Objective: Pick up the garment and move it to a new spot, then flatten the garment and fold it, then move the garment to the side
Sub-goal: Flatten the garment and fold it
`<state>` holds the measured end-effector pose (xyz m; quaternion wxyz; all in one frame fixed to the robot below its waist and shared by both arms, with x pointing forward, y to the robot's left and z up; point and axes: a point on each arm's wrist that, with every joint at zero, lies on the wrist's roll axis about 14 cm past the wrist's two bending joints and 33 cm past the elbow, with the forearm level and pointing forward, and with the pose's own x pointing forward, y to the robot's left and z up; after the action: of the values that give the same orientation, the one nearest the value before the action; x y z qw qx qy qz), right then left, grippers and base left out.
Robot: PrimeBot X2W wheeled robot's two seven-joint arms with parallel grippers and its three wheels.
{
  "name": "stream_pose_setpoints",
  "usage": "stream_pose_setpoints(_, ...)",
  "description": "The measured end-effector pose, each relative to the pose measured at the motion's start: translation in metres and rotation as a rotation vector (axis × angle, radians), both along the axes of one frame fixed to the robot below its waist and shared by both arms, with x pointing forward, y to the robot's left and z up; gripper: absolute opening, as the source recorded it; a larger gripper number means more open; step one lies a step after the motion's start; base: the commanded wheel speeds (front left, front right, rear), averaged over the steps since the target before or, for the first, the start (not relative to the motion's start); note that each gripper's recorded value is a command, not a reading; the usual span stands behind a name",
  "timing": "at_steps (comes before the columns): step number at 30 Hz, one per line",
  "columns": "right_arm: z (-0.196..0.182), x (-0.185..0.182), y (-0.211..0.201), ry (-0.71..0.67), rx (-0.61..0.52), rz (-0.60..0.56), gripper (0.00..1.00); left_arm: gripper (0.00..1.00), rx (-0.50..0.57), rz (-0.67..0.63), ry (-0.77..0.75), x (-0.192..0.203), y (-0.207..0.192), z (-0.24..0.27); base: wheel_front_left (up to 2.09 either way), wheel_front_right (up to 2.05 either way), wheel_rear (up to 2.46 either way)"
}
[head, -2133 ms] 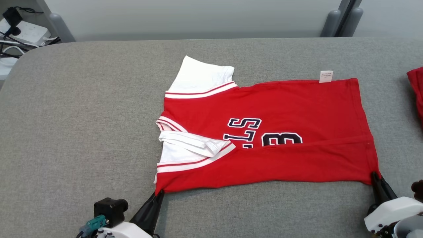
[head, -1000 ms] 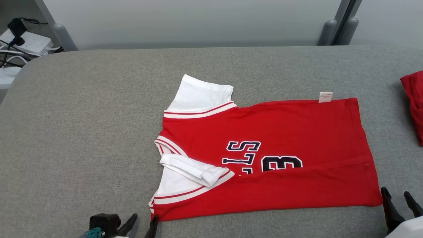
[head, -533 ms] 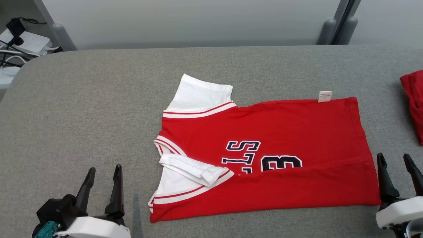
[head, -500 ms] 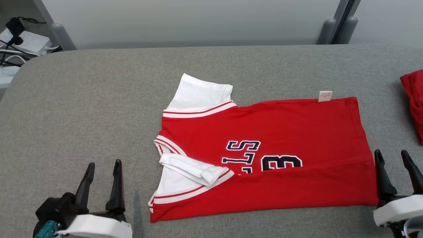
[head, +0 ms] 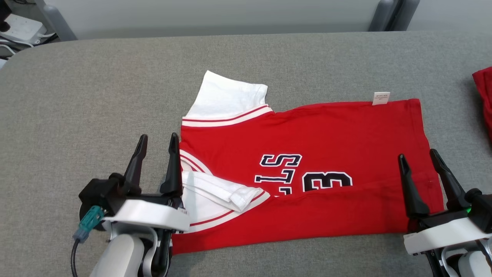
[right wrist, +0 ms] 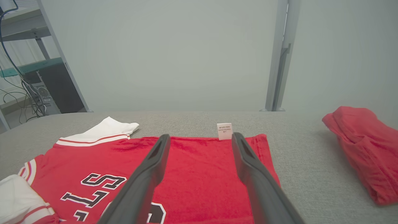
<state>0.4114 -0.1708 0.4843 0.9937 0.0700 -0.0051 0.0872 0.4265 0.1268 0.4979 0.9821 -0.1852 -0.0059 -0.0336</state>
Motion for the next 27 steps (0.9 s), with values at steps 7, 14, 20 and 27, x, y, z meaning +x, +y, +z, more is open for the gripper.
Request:
stream_pose_setpoints(7,-0.010,0.010,0.002,0.021,0.003,0.006,1.00,1.00,0.025,-0.132,0.026,0.040,-0.033,-0.011,0.00,0.00,0.00)
stream_pose_setpoints(14,-0.018,0.020,0.000,0.037,-0.007,0.009,1.00,1.00,0.096,-0.247,0.088,0.080,-0.060,-0.024,0.00,0.00,0.00)
stream_pose_setpoints(20,-0.032,0.026,-0.002,0.069,-0.017,0.014,1.00,1.00,0.142,-0.312,0.206,0.116,-0.077,-0.048,0.00,0.00,0.00)
stream_pose_setpoints(27,-0.045,0.032,-0.004,0.097,-0.039,0.027,1.00,1.00,0.202,-0.370,0.368,0.148,-0.090,-0.077,0.00,0.00,0.00)
